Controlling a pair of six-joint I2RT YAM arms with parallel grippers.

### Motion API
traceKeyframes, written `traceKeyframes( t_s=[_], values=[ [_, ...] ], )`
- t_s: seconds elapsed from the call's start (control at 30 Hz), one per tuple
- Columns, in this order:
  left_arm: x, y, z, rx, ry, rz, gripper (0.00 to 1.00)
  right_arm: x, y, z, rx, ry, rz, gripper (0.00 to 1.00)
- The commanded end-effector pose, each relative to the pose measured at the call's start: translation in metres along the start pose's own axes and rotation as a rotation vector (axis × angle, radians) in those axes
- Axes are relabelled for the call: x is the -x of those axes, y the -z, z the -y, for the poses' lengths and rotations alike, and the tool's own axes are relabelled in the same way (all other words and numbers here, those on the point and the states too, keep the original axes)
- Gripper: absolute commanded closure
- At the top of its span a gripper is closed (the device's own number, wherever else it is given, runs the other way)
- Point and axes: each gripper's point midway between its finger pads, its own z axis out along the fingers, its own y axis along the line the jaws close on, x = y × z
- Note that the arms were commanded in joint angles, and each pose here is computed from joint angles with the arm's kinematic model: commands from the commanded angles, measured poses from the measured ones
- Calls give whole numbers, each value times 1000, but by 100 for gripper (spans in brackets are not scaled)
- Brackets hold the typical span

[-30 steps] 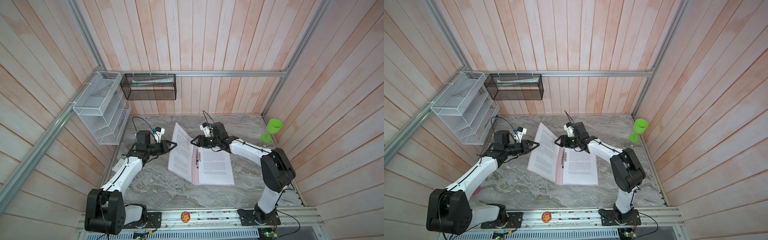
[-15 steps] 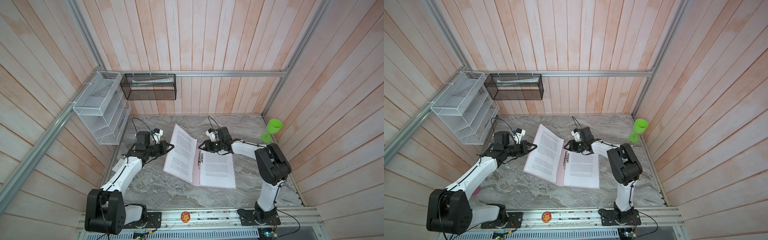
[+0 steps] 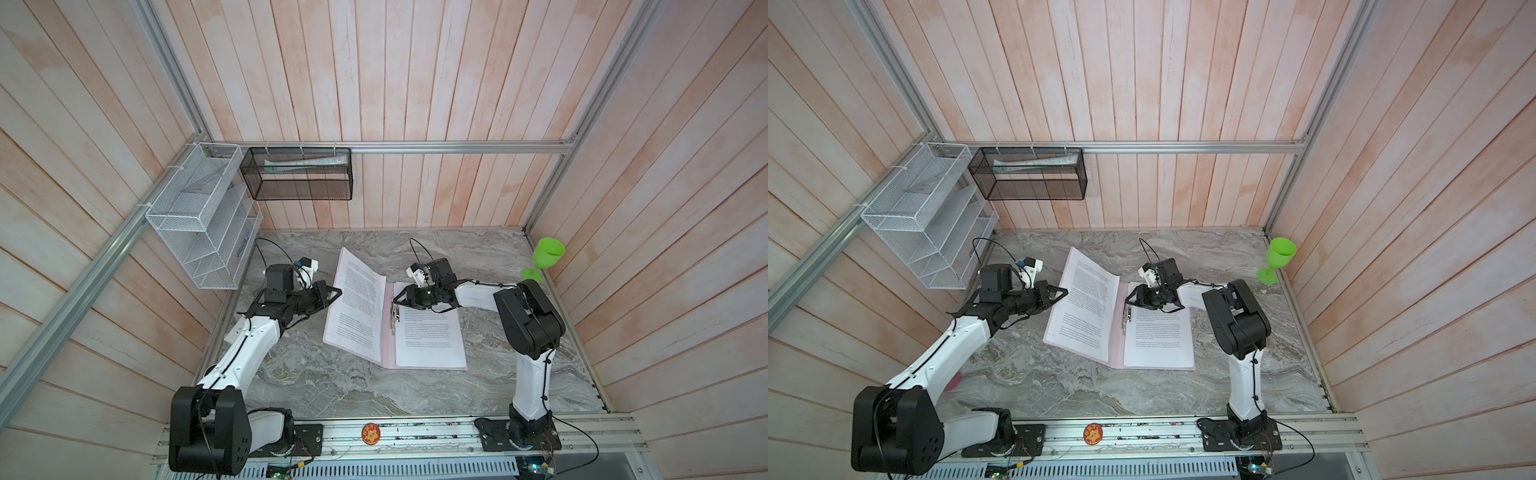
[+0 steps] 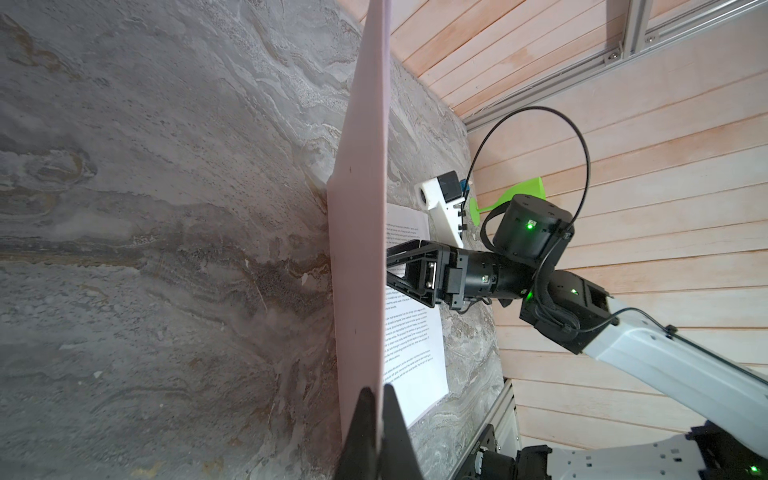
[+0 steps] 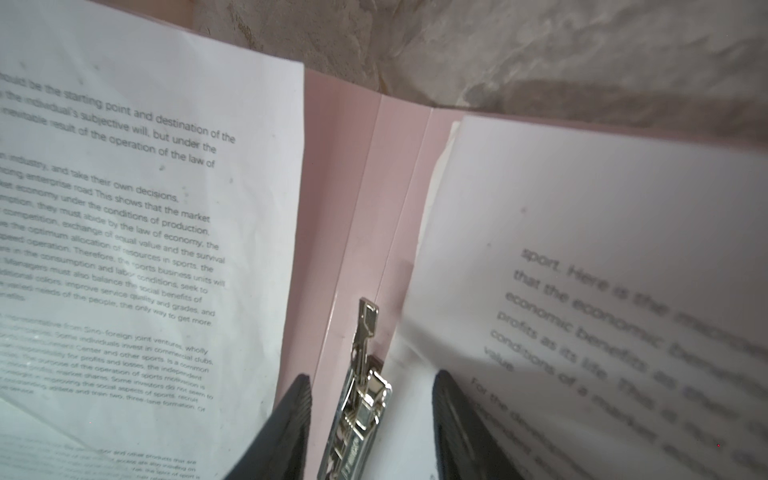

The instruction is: Put the files into the folder

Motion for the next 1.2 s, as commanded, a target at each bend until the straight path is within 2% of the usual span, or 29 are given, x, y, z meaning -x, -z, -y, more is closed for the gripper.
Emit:
traceKeyframes(
  t_s=[0.0,0.3,0.73,1.17],
  values=[
    [-2,2,1,-8,-10,9,100,8,-4,-4,27,32,1,54],
    [-2,1,-3,-7,-7,6,100,18,-11,-8,39,52,-16,55],
    [-3,2,-5,-6,-1,10,100,12,-21,-8,39,61,-55,55],
    [-3,1,-6,-9,4,11,100,13,-27,-25,86,96,-82,55]
  ],
)
